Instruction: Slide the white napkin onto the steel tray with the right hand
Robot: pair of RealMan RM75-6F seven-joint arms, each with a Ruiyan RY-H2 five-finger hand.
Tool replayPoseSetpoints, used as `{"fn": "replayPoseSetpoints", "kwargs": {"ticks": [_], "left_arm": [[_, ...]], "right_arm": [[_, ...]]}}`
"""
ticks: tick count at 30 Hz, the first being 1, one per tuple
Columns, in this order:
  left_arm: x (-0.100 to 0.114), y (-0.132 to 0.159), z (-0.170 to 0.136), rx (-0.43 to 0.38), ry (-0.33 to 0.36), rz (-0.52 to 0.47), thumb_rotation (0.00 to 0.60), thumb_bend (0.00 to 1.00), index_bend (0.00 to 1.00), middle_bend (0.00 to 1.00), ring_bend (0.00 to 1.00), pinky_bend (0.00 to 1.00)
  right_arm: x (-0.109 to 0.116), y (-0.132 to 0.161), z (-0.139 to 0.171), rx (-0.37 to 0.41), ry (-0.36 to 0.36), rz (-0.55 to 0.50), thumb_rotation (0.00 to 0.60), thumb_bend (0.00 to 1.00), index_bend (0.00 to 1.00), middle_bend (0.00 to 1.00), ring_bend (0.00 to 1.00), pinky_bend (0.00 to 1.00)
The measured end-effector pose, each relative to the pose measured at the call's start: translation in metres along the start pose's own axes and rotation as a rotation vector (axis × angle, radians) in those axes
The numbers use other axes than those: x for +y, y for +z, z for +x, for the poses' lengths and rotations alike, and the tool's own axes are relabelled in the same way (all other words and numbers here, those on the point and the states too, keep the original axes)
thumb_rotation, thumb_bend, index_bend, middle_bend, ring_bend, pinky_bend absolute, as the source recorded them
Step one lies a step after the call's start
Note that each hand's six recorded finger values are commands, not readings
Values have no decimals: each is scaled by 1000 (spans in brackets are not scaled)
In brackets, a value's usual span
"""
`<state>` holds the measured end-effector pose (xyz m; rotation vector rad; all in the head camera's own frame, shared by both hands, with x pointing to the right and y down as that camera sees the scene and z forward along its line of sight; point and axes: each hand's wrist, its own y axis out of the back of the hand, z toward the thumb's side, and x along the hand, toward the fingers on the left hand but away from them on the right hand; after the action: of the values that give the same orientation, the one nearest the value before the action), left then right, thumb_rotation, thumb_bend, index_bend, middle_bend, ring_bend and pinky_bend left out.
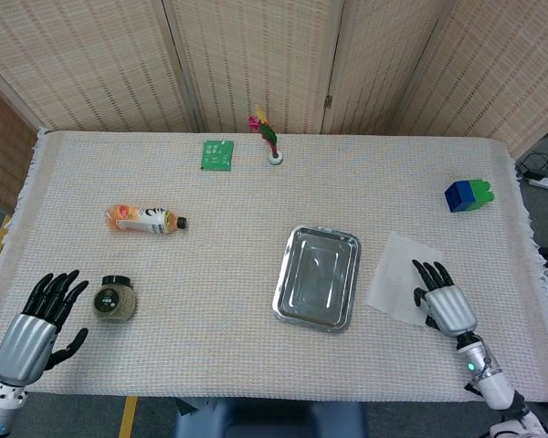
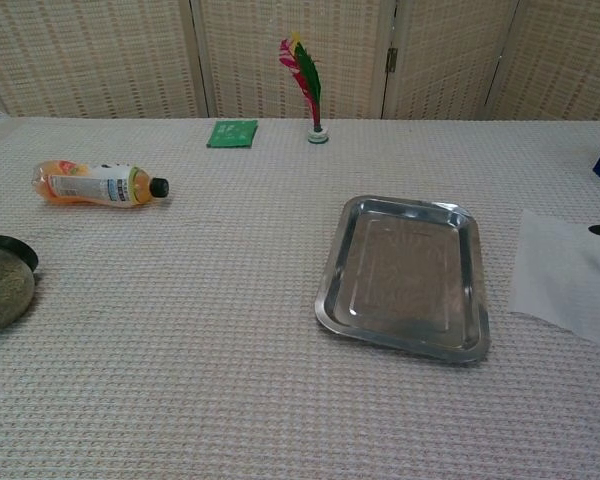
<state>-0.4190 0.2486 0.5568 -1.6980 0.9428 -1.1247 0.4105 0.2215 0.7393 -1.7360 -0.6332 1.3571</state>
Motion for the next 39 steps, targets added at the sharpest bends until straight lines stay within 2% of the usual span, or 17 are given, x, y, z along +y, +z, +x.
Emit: {"fn": "replayPoseSetpoints", "kwargs": {"ticks": [3, 10, 19, 24, 27, 39], "left_arm": [[0, 0, 0, 0, 3, 1, 600, 426, 0, 0, 0, 1], [1, 5, -1, -31, 9, -1, 600, 427, 0, 0, 0, 4], [5, 7, -3, -55, 36, -4, 600, 428, 0, 0, 0, 6], [5, 8, -3, -58, 37, -6, 600, 429, 0, 0, 0, 6], [5, 9, -4, -61, 39, -9, 600, 429, 0, 0, 0, 6], [5, 12, -5, -70, 43, -17, 600, 431, 0, 0, 0, 6]], "right_arm": [[3, 2, -2, 6, -18, -13, 600, 415, 684, 107, 0, 0], [5, 4, -6, 4, -39, -29, 600, 467, 716, 155, 1, 0], [7, 7, -17, 7, -48, -40, 600, 528, 734, 167, 6, 0], [13, 9, -19, 17, -82, -50, 600, 529, 737, 169, 8, 0], [22, 10, -19, 22, -124, -55, 600, 528, 743, 174, 3, 0], [76, 20, -21, 70, -385, -67, 600, 530, 755, 184, 0, 0]]}}
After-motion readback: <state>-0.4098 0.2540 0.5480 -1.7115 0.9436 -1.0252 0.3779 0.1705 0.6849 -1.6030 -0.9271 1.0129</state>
